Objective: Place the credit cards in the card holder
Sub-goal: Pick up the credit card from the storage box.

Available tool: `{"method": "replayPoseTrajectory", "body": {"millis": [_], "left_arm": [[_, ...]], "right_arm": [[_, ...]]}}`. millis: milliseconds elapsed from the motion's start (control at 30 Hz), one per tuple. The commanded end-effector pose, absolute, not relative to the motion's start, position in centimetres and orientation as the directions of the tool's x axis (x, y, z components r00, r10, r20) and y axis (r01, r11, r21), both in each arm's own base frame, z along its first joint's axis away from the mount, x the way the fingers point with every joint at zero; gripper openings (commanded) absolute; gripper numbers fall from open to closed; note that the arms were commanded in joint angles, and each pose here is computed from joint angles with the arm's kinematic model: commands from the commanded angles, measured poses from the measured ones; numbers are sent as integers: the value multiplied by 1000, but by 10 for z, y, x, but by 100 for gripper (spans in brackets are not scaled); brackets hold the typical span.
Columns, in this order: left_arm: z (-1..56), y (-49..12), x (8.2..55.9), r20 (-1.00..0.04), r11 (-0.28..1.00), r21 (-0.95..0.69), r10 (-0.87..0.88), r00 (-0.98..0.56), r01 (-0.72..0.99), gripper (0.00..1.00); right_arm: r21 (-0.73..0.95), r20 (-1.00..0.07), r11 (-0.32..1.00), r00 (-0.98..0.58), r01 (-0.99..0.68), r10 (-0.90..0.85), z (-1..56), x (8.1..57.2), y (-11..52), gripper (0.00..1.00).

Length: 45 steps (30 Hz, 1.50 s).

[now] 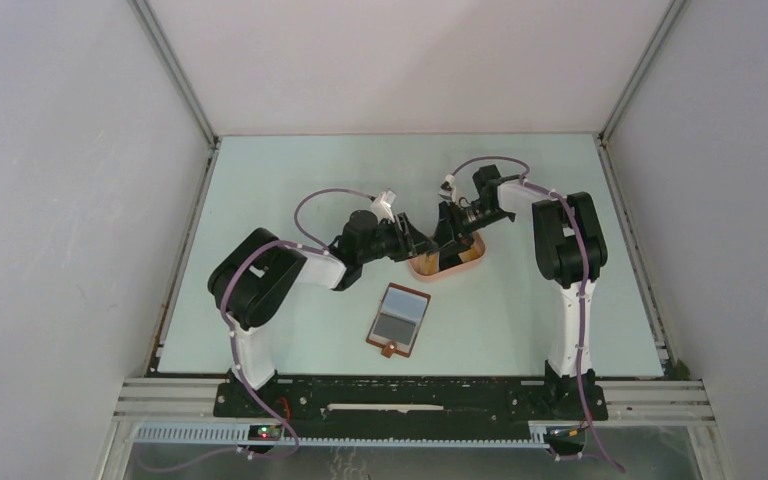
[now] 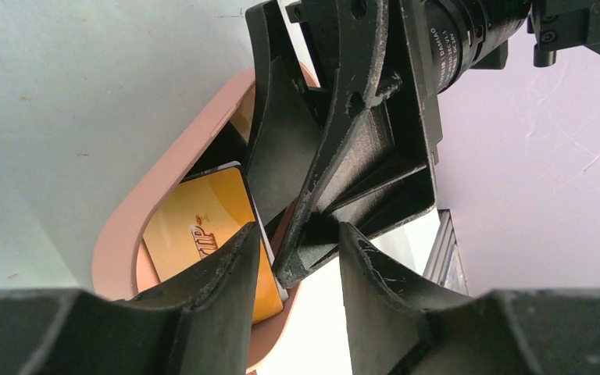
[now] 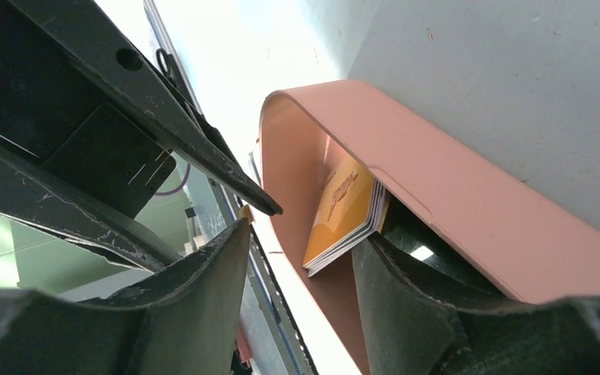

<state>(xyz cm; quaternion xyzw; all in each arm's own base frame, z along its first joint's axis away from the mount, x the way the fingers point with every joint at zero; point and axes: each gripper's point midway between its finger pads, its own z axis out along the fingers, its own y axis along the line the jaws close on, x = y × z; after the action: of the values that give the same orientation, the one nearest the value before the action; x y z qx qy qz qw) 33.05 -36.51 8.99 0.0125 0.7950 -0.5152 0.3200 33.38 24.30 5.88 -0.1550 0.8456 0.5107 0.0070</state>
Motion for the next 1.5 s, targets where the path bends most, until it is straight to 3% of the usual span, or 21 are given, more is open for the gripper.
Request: {"method": "replayPoseTrajectory", "body": {"millis": [0, 267, 567, 933, 1467], "left_arm": [[87, -366, 336, -526, 489, -803, -313, -791, 341, 47], [103, -348, 335, -583, 519, -770, -337, -740, 370, 47], [113, -333, 326, -626, 554, -734, -329, -707, 392, 47], [125, -317, 318, -668, 592, -694, -317, -673, 411, 47], [126, -308, 310, -679, 608, -680, -311, -665, 410, 47]], "right_arm": [[912, -130, 355, -965, -207, -229, 75, 330, 259, 58], [911, -118, 368, -972, -187, -201, 74, 334, 258, 52], [826, -144, 524, -976, -209, -162, 55, 345, 248, 52], [852, -163, 471, -972, -226, -171, 70, 344, 250, 43], [859, -185, 460, -974, -224, -128, 84, 352, 233, 38]]}}
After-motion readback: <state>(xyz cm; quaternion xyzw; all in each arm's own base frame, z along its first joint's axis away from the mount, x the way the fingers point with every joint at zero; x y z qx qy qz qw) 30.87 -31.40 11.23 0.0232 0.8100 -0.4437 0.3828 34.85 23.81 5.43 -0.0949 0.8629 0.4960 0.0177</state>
